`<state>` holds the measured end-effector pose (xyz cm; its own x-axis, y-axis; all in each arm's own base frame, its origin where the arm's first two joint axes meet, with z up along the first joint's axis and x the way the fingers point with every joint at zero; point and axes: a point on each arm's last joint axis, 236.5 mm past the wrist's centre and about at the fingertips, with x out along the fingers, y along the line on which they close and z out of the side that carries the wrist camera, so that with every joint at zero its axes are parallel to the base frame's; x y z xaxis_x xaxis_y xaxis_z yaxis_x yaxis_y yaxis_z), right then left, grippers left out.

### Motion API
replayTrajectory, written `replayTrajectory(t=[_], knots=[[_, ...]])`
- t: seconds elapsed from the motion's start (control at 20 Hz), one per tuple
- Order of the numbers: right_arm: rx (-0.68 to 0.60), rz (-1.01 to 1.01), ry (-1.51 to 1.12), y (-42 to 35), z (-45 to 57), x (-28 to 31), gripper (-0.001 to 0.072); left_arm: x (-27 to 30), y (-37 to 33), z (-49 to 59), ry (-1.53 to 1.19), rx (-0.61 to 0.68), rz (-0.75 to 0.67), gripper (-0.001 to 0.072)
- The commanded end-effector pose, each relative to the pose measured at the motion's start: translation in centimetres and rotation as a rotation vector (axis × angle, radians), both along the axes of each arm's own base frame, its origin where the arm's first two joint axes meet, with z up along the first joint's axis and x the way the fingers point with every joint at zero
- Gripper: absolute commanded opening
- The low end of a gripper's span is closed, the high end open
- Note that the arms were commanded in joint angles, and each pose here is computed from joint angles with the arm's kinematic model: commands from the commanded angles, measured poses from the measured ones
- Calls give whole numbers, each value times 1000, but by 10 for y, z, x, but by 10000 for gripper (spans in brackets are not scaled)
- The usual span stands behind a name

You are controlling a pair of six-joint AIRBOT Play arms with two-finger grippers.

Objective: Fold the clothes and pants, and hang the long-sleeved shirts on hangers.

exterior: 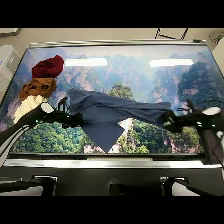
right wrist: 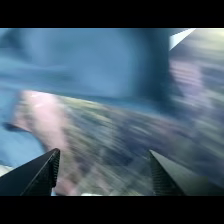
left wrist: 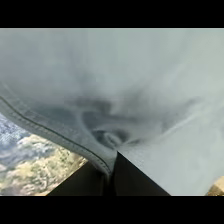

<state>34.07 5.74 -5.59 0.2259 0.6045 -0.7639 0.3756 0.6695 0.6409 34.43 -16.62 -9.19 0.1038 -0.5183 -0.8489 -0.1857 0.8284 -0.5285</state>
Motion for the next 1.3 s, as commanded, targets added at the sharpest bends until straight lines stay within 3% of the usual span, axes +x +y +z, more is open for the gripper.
replayTrajectory(t=[0.0,0.15,0.25,0.5,0.6,0.7,0.8,0.85,1.05,1.25], knots=[[124,13,-54,93,-7,30,652,7,9,20,-53,-9,10,30],[234,82,-15,161,-23,29,650,10,9,38,-107,-13,6,30],[246,126,0,191,-30,29,615,11,9,46,-131,-15,3,30],[248,111,-28,225,-19,49,605,13,9,62,-182,-17,-14,30],[235,71,-11,225,-21,53,523,14,9,69,-210,-16,-24,30],[199,51,24,219,-29,51,381,15,9,76,-232,-17,-23,30],[178,48,53,215,-34,46,124,16,9,82,-252,-17,-19,30],[175,52,58,215,-35,45,35,17,10,84,-258,-17,-18,30],[178,175,-33,215,-14,44,32,22,10,104,-340,-10,-51,30],[160,317,-427,185,132,97,33,62,0,248,-732,-32,-115,30]])
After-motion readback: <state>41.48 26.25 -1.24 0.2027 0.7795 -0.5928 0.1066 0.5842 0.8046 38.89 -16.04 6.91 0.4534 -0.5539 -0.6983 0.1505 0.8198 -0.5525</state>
